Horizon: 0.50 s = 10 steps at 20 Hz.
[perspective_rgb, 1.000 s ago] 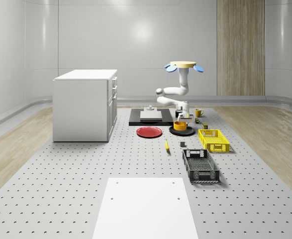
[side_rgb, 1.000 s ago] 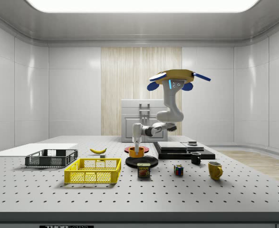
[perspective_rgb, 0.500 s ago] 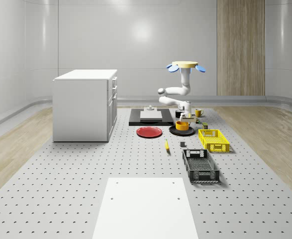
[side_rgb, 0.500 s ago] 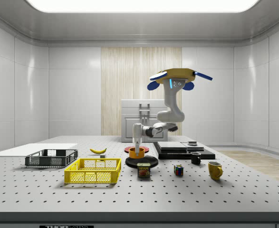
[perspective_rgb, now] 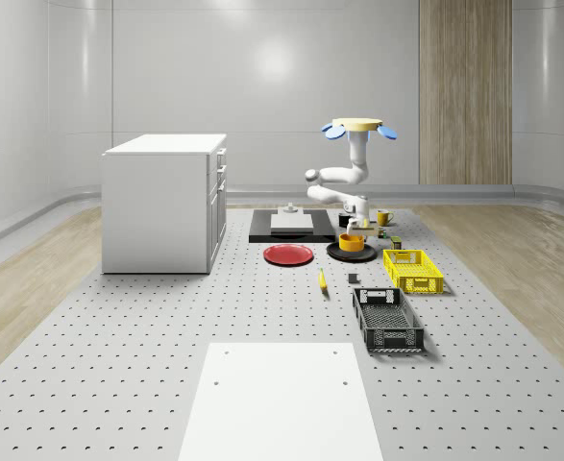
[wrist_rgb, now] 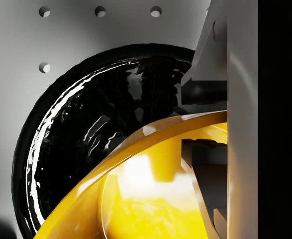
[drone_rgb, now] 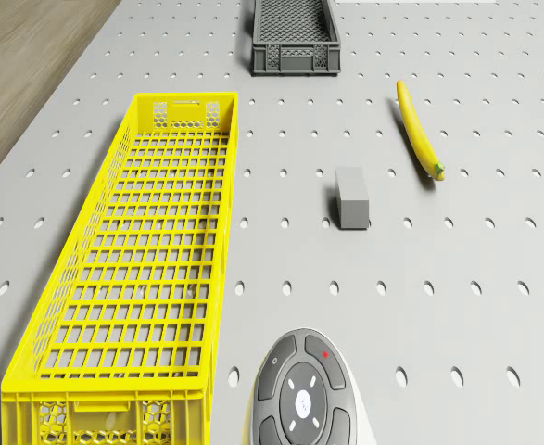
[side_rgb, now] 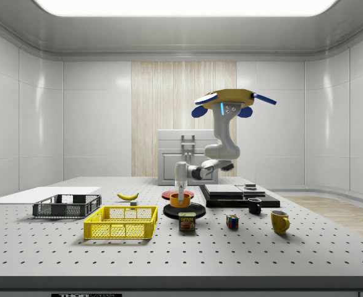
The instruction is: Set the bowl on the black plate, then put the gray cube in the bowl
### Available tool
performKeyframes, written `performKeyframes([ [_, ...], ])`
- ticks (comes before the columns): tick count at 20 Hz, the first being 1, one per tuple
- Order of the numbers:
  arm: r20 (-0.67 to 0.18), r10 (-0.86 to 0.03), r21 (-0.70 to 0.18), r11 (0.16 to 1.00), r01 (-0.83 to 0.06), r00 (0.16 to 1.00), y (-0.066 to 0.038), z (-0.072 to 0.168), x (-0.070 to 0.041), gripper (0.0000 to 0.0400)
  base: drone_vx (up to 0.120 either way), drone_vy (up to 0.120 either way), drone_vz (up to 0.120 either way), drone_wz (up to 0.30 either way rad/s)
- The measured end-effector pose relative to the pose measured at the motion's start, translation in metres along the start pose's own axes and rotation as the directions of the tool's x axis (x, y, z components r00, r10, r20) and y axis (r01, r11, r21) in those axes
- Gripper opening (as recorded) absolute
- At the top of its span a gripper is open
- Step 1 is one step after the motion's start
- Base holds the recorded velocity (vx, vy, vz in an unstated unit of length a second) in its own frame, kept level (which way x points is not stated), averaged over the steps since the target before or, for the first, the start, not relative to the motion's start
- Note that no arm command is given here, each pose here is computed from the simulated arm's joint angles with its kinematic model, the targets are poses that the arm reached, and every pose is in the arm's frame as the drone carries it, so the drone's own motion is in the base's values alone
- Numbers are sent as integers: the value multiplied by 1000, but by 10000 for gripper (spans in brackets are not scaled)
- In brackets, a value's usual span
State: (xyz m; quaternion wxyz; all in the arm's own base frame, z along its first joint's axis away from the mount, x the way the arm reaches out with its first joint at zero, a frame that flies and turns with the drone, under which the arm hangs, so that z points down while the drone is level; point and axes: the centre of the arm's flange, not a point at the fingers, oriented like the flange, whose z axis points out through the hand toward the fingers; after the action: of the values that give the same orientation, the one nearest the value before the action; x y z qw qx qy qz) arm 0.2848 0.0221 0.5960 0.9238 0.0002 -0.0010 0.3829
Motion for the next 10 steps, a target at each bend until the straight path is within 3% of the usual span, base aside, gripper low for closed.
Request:
performKeyframes([
  [8, 0, 0, 0, 1000, 0, 1000, 1, 21, -1, 100, 0, 0, 0, 0],
  [10, 0, 0, 0, 1000, 0, 1000, 1, 23, -1, 202, 0, 0, 0, 0],
])
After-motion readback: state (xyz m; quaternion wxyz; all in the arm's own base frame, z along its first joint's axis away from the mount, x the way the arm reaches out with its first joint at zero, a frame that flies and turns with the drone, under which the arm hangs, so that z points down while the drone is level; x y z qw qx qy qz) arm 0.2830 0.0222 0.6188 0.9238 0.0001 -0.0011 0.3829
